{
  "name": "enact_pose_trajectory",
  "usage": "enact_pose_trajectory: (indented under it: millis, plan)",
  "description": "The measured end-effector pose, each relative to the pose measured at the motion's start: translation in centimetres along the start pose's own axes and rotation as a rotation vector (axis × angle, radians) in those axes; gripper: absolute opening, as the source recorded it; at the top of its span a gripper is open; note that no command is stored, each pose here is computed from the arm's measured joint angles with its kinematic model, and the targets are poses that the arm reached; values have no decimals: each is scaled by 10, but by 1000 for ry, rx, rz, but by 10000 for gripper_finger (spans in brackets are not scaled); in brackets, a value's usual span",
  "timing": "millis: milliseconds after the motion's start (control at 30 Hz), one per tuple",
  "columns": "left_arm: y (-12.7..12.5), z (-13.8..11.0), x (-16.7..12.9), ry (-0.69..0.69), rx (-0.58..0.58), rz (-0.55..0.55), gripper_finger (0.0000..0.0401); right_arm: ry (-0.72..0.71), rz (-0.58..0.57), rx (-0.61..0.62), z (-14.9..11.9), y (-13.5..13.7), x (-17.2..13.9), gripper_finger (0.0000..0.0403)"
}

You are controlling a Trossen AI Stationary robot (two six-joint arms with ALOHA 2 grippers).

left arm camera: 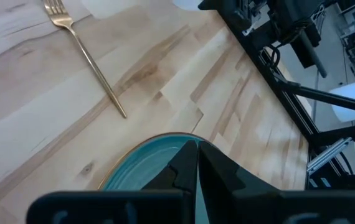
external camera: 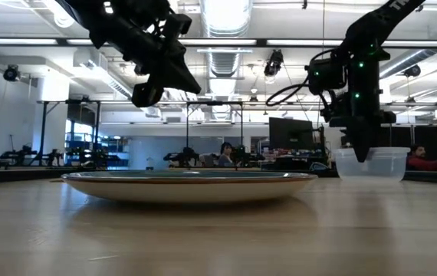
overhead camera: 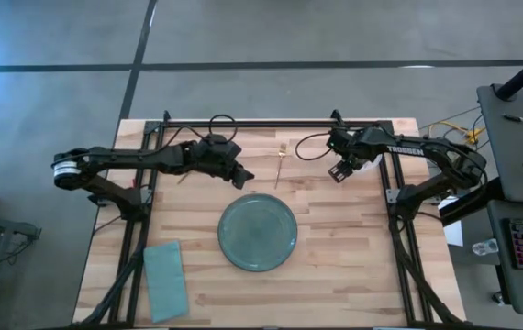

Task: Set table place
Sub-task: Put the transparent bowl on the plate

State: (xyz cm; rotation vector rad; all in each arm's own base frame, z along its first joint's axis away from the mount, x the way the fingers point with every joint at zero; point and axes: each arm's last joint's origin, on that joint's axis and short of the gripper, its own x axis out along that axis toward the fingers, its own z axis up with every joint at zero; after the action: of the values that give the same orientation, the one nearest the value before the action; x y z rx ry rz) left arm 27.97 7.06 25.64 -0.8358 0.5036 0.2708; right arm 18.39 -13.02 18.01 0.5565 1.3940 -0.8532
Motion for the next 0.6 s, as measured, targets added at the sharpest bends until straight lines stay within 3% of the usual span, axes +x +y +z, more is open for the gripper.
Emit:
enact_pose_trajectory:
  millis: [233,400,600]
  plan:
    - [1,-1,0,4,7,8,0,3,55,-77,-4,10,-4,22]
    - [8,-9,-2,92,28,83,0,6,91,-255,-15,37,-15,20]
    - [18,-23,-10,235,22,198,0,-128,174,-510,-18,81,-55,18]
